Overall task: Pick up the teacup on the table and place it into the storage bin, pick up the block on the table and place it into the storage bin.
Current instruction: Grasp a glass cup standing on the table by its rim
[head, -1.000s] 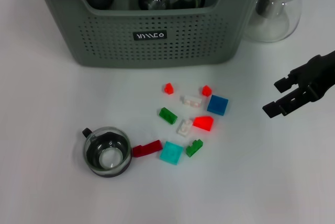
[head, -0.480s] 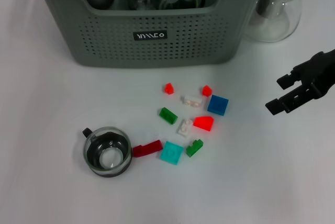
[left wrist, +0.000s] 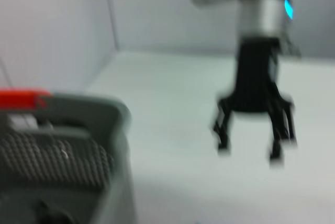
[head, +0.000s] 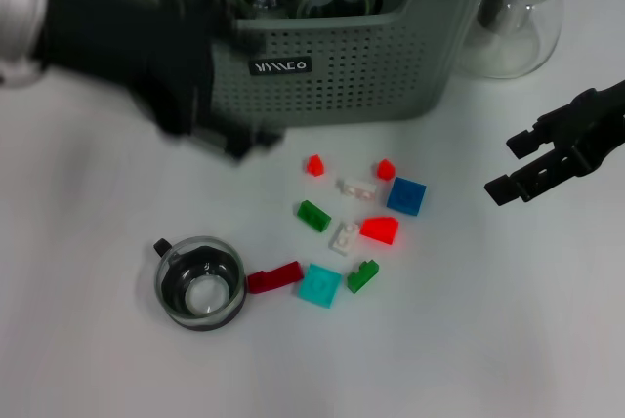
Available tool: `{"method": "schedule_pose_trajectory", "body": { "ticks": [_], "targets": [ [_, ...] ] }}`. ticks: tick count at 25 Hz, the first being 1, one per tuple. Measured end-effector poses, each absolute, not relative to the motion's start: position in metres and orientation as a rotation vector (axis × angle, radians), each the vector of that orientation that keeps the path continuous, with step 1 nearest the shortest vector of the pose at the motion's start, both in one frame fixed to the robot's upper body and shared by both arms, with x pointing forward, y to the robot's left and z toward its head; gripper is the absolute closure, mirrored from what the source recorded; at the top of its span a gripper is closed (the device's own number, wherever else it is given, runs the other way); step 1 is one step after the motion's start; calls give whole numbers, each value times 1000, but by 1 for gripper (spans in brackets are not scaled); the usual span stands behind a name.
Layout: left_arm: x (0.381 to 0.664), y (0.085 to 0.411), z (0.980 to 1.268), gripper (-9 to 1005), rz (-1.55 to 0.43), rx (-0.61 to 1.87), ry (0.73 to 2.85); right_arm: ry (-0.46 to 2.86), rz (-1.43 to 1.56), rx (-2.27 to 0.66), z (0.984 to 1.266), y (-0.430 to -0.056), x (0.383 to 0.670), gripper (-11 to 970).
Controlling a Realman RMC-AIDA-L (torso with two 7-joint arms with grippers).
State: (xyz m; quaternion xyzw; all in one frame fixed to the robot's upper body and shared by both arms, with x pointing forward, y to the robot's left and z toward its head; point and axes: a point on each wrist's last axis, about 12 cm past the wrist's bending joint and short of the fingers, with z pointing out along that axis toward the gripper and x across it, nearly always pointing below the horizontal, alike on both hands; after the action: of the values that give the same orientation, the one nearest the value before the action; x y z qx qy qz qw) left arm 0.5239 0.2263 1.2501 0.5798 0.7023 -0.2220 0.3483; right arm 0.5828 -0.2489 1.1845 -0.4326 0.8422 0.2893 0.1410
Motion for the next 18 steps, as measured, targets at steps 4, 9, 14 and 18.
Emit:
{"method": "schedule_pose_trajectory", "body": {
  "ticks": [4,9,14,18],
  "targets": [
    [506,216,1230,136,-496,1673,1853,2431,838,-1244,1184,-247,583,15],
    [499,209,1216,110,-413,1783,1931,2436,853,-1232,1182,-245,582,14],
    [490,201,1202,110,-307,1882,2033,2442,862,-1206,1180,-247,581,15],
    [485,197,1192,111,-279,1924,2100,2442,868,-1189,1179,-248,580,14]
  ]
}}
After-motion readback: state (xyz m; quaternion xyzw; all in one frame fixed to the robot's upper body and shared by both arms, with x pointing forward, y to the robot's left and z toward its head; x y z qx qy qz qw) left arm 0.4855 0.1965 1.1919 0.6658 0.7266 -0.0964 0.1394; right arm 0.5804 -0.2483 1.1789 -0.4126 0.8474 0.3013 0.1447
